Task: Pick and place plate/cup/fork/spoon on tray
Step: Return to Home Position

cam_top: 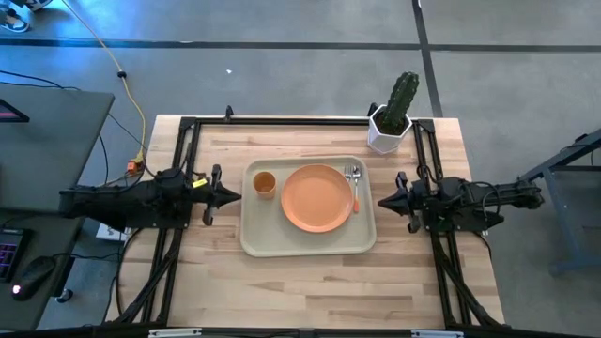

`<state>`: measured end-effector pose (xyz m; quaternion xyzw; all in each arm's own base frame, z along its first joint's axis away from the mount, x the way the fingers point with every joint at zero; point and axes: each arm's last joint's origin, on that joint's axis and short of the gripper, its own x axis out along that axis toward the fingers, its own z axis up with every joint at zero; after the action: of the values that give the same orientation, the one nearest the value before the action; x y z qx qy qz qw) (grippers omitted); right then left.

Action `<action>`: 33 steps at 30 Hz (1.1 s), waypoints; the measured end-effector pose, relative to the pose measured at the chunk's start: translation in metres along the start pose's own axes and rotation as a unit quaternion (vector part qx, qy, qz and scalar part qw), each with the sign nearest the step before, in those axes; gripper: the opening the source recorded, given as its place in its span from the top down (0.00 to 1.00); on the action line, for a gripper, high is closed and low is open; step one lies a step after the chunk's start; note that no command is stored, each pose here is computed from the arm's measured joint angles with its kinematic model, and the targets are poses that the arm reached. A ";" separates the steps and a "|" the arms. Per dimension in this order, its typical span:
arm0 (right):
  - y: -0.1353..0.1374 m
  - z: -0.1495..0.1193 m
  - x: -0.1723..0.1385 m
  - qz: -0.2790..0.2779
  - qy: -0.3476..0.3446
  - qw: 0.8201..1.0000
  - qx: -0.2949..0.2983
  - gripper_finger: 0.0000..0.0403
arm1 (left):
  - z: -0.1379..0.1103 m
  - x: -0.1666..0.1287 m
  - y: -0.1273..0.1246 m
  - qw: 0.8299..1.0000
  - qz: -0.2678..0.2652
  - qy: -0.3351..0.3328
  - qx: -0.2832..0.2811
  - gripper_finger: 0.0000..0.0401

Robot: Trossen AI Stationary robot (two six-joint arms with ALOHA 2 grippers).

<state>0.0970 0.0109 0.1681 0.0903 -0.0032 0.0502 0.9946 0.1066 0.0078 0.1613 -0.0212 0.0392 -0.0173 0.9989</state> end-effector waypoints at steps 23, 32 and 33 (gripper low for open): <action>0.000 0.000 0.000 0.000 0.002 1.000 -0.001 1.00 | 0.008 -0.009 -0.006 0.996 -0.058 -0.053 0.046 1.00; 0.000 0.000 0.000 0.000 0.002 1.000 0.000 1.00 | 0.008 -0.009 -0.006 0.996 -0.058 -0.053 0.046 1.00; 0.000 0.000 0.000 0.000 0.002 1.000 0.000 1.00 | 0.008 -0.009 -0.006 0.996 -0.058 -0.053 0.046 1.00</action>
<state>0.0971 0.0110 0.1677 0.0907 -0.0014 0.0505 0.9946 0.0984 0.0029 0.1699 0.0214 -0.0162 -0.0763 0.9967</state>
